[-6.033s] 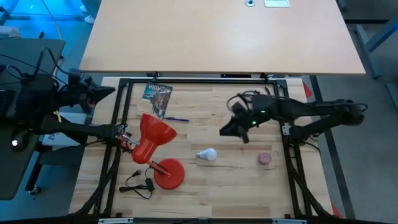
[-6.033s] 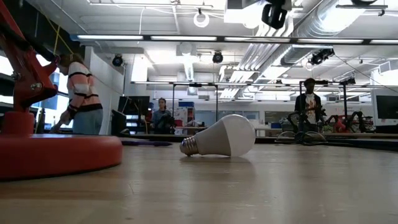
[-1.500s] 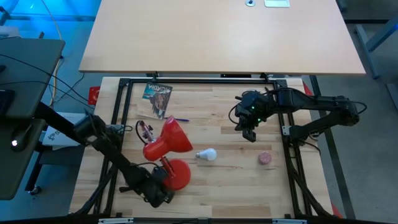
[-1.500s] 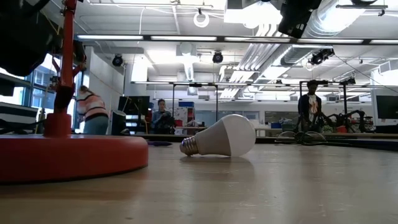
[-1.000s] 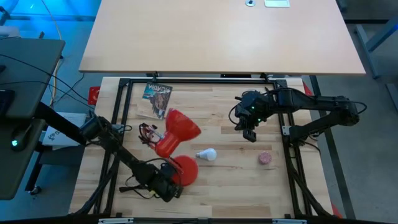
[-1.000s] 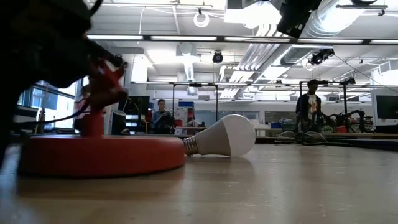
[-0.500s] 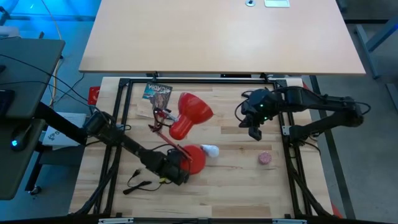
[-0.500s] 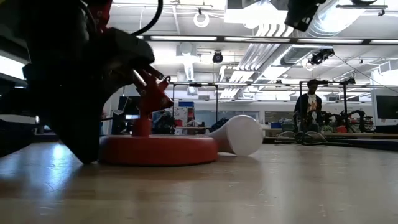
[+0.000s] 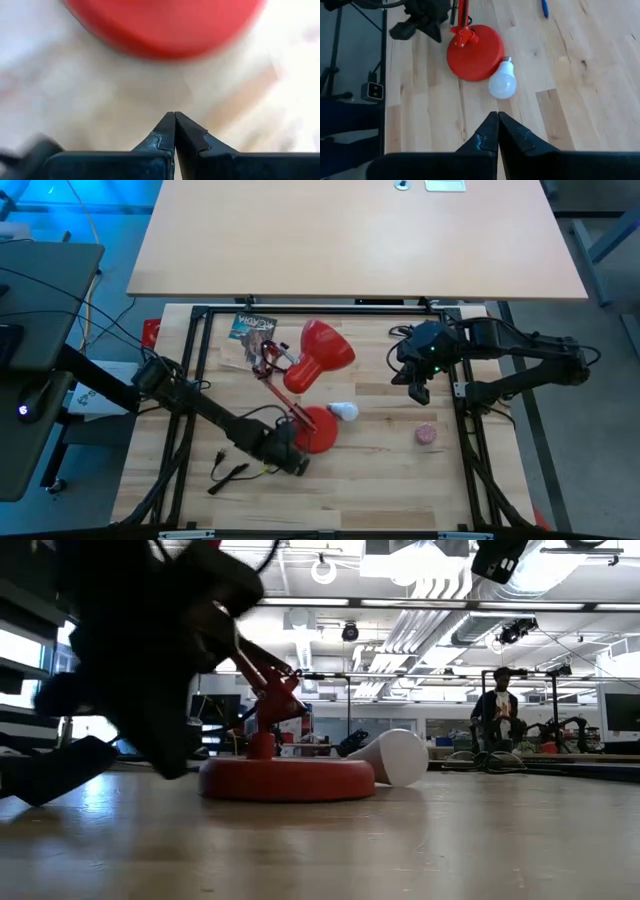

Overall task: Screw lightbulb
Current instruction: Insert the lightbulb on the lamp

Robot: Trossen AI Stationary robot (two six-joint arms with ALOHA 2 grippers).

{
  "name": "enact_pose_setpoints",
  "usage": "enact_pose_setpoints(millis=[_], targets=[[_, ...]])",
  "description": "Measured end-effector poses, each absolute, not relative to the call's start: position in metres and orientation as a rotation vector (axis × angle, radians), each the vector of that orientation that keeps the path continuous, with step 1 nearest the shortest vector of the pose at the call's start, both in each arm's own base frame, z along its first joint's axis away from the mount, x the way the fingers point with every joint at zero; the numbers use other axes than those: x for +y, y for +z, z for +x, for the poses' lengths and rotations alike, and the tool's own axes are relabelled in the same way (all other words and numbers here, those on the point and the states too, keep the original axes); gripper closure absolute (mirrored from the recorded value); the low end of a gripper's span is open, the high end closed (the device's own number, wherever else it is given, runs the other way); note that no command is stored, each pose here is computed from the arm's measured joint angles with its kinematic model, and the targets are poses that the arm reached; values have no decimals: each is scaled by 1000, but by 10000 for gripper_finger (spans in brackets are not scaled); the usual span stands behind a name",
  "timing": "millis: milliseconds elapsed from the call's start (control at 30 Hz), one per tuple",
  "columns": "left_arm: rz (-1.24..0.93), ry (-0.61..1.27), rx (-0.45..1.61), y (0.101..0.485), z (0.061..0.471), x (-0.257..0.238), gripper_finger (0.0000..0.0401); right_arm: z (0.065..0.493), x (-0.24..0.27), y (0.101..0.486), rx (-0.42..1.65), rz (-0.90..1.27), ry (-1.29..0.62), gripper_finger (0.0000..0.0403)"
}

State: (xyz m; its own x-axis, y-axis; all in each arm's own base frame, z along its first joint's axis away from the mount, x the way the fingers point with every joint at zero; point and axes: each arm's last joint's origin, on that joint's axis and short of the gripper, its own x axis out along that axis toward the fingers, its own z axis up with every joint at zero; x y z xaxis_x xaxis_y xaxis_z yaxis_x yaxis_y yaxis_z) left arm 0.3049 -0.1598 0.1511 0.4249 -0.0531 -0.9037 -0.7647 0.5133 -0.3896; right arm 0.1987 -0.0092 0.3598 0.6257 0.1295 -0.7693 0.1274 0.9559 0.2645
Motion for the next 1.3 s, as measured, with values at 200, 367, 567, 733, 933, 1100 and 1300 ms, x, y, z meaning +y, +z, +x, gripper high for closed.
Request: enact_pose_setpoints(millis=[200,367,567,733,933,1100,1300], targets=[[-969,528,983,140,317,-160,401,199,-10,360,893,293,-10,403],[-1049,468,902,136,332,-160,401,199,-10,360,893,291,-15,403],[-1065,514,904,123,336,-157,401,199,-11,360,890,272,-55,403],[-1069,565,842,122,339,-150,401,199,-11,360,885,289,-66,403],[-1072,598,755,125,348,-135,401,199,-11,360,883,290,-69,403],[-1093,618,701,127,357,-119,401,199,-12,360,881,284,-83,403],[-1037,630,701,127,364,-96,401,199,-12,360,881,282,-87,403]])
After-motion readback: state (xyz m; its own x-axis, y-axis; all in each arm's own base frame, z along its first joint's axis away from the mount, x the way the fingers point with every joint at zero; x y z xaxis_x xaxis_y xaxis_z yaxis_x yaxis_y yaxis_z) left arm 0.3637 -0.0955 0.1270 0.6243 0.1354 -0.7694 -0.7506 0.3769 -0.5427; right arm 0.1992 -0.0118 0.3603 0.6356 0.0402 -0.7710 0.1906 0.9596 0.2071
